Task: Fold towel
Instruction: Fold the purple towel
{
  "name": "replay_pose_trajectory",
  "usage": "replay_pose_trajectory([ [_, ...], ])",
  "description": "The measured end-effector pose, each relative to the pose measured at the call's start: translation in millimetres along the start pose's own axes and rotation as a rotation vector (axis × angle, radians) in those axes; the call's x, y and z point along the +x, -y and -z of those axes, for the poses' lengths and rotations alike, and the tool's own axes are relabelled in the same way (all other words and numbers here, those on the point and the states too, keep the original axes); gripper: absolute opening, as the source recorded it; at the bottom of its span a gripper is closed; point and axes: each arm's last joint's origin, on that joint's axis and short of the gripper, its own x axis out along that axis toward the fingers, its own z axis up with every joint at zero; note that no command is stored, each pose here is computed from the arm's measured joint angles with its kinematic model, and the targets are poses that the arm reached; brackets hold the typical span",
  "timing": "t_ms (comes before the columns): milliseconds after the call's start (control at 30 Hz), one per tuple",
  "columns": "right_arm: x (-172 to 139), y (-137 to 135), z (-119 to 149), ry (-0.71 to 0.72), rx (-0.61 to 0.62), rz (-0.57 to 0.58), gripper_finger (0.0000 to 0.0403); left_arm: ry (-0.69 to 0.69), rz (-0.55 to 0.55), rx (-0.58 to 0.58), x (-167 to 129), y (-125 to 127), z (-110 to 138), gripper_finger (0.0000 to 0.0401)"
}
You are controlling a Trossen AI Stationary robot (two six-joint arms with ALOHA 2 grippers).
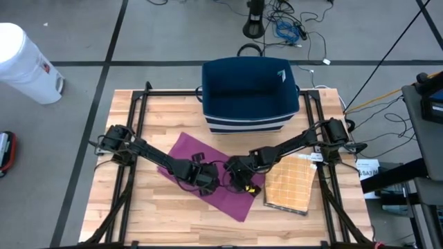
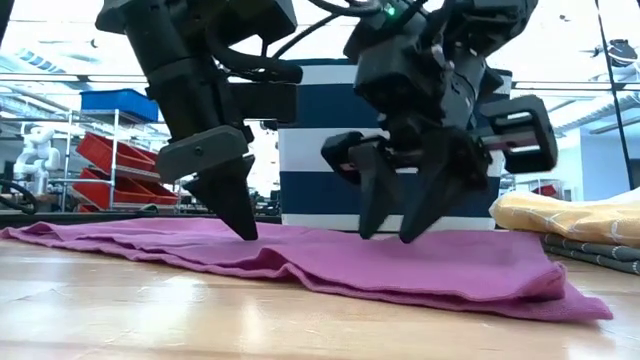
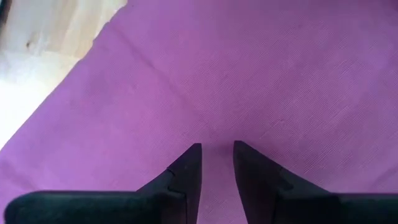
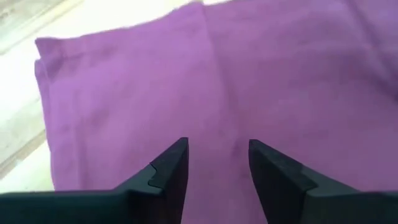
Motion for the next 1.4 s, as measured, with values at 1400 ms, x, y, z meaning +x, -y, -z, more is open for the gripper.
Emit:
replay_pose_trajectory([
  [1400, 18, 0, 7, -0.006, -0.035, -0.002, 0.0064, 0.041, 0.057, 0.054, 6, 6, -5, 0.0099],
])
